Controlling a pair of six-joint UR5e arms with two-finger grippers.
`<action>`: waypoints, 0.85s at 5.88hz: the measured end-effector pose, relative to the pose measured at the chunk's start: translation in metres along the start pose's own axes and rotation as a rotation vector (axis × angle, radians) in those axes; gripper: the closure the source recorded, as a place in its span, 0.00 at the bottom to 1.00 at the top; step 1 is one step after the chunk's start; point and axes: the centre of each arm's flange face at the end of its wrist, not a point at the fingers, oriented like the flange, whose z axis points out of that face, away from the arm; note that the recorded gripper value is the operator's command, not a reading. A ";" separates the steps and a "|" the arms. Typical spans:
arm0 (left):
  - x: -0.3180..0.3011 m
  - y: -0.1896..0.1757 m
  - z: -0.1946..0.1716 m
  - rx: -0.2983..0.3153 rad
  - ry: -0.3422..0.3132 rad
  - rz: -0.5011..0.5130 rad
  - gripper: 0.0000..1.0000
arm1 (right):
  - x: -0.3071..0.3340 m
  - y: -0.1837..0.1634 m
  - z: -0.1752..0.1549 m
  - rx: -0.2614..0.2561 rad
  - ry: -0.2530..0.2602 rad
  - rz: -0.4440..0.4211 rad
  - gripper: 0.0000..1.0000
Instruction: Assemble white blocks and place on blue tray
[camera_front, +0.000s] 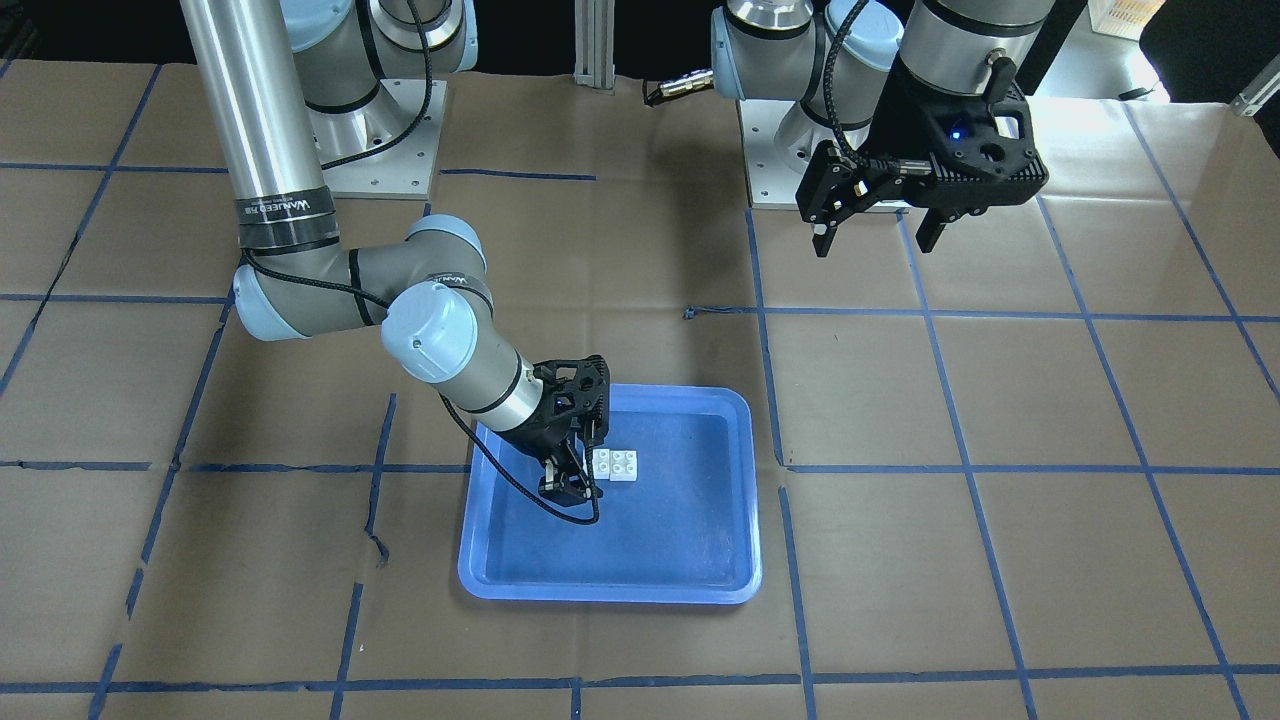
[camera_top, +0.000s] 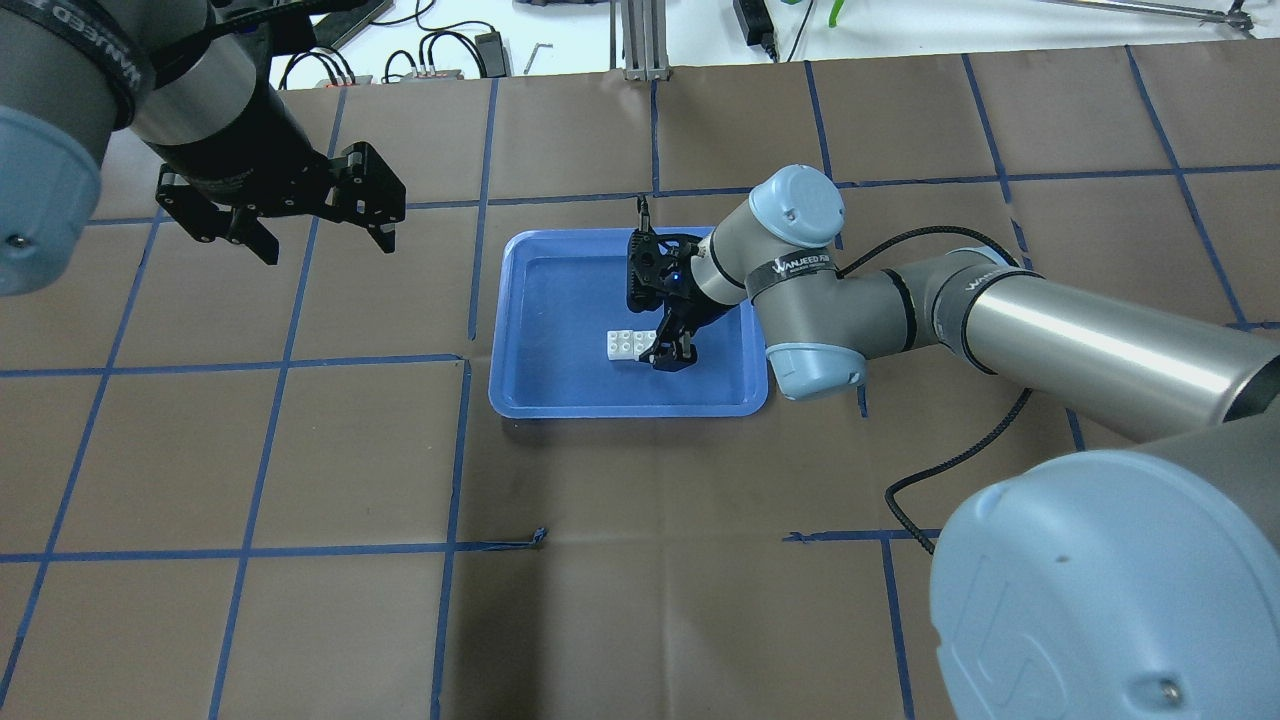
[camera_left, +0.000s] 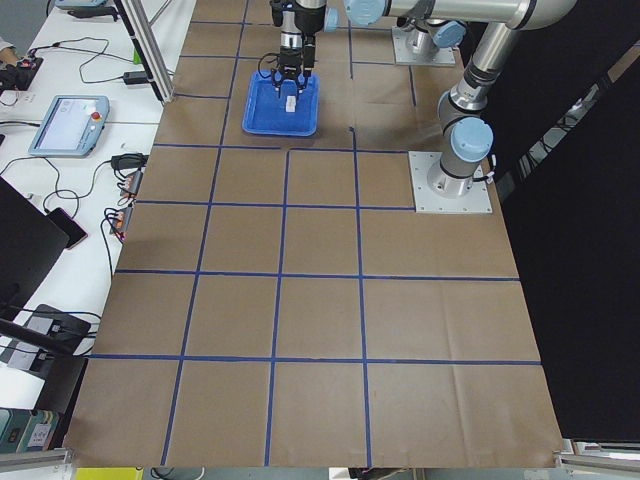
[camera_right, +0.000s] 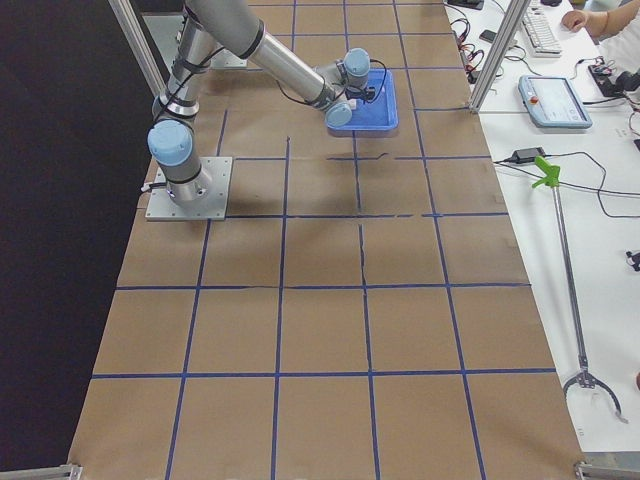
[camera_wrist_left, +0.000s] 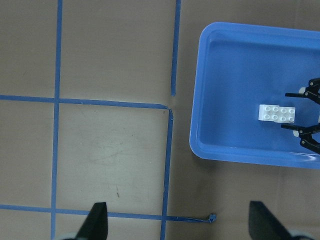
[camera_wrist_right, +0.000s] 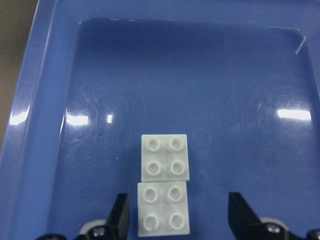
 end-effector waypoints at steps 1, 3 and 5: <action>0.000 0.000 0.000 0.000 0.000 0.000 0.01 | 0.006 -0.008 -0.018 0.001 0.033 0.052 0.00; 0.000 0.000 0.000 0.000 0.000 0.000 0.01 | 0.015 -0.018 -0.071 -0.057 0.091 0.223 0.00; 0.000 0.000 0.000 0.000 0.000 0.000 0.01 | 0.038 -0.014 -0.148 -0.168 0.075 0.428 0.00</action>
